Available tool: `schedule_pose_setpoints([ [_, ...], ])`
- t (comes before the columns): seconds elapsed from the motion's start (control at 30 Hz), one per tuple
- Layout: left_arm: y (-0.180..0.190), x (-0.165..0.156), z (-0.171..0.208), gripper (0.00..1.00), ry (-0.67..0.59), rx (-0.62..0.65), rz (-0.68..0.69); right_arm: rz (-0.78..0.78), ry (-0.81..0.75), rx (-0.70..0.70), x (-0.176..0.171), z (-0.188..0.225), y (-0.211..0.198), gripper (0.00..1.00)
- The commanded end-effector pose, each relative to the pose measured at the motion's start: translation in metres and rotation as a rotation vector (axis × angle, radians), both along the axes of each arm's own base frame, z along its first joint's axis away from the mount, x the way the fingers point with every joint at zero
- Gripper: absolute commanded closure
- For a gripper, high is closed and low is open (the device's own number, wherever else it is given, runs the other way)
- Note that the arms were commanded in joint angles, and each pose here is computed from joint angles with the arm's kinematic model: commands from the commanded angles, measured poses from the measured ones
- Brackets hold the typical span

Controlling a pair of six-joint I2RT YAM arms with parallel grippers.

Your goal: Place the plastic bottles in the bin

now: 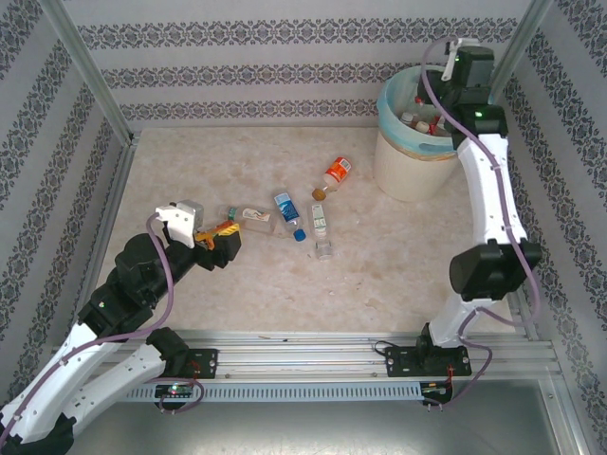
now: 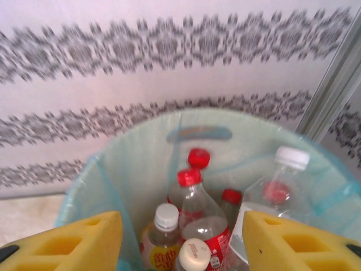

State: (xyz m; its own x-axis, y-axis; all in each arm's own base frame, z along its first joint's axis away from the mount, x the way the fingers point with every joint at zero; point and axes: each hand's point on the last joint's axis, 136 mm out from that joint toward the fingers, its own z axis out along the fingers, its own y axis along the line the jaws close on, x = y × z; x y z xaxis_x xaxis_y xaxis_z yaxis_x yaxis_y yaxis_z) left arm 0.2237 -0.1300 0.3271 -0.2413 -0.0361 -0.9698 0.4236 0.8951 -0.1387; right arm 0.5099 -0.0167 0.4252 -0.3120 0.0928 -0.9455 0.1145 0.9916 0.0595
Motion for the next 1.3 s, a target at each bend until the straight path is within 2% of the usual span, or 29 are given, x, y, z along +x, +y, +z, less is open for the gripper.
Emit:
schedule_pose_setpoints([
  [0.0, 0.014, 0.002, -0.007, 0.09, 0.044, -0.001, 0.089, 0.055, -0.073, 0.059, -0.026, 0.034, 0.021, 0.41],
  [0.1, 0.032, 0.008, -0.025, 0.09, 0.14, 0.043, 0.209, 0.143, -0.11, 0.058, -0.055, 0.045, 0.056, 0.41],
  [0.23, 0.049, 0.013, -0.068, 0.08, 0.324, 0.159, 0.344, 0.365, -0.161, 0.025, -0.099, 0.04, 0.131, 0.41],
  [0.33, 0.049, 0.016, -0.096, 0.08, 0.444, 0.204, 0.37, 0.515, -0.178, 0.046, -0.13, 0.024, 0.179, 0.41],
  [0.5, 0.044, 0.031, -0.129, 0.06, 0.62, 0.152, 0.357, 0.7, -0.142, 0.111, -0.165, -0.018, 0.237, 0.41],
  [0.6, 0.03, 0.042, -0.136, 0.07, 0.674, 0.075, 0.312, 0.745, -0.079, 0.101, -0.172, -0.047, 0.256, 0.41],
  [0.73, 0.008, 0.053, -0.144, 0.08, 0.726, 0.022, 0.243, 0.591, 0.102, 0.096, -0.157, -0.1, 0.244, 0.45],
  [0.83, 0.007, 0.056, -0.155, 0.08, 0.76, 0.018, 0.265, 0.554, 0.221, 0.112, -0.158, -0.139, 0.244, 0.45],
  [0.9, 0.011, 0.056, -0.159, 0.09, 0.761, 0.01, 0.291, 0.593, 0.25, 0.128, -0.164, -0.155, 0.259, 0.45],
  [0.97, 0.017, 0.054, -0.156, 0.09, 0.739, -0.013, 0.322, 0.743, 0.245, 0.102, -0.176, -0.165, 0.293, 0.45],
  [1.03, 0.032, 0.05, -0.146, 0.09, 0.682, -0.044, 0.39, 0.936, 0.238, 0.005, -0.191, -0.176, 0.332, 0.45],
  [1.17, 0.079, 0.033, -0.135, 0.09, 0.545, -0.119, 0.588, 1.194, 0.242, -0.229, -0.205, -0.207, 0.393, 0.42],
  [1.27, 0.113, 0.012, -0.128, 0.09, 0.482, -0.157, 0.722, 1.361, 0.213, -0.309, -0.208, -0.229, 0.441, 0.39],
])
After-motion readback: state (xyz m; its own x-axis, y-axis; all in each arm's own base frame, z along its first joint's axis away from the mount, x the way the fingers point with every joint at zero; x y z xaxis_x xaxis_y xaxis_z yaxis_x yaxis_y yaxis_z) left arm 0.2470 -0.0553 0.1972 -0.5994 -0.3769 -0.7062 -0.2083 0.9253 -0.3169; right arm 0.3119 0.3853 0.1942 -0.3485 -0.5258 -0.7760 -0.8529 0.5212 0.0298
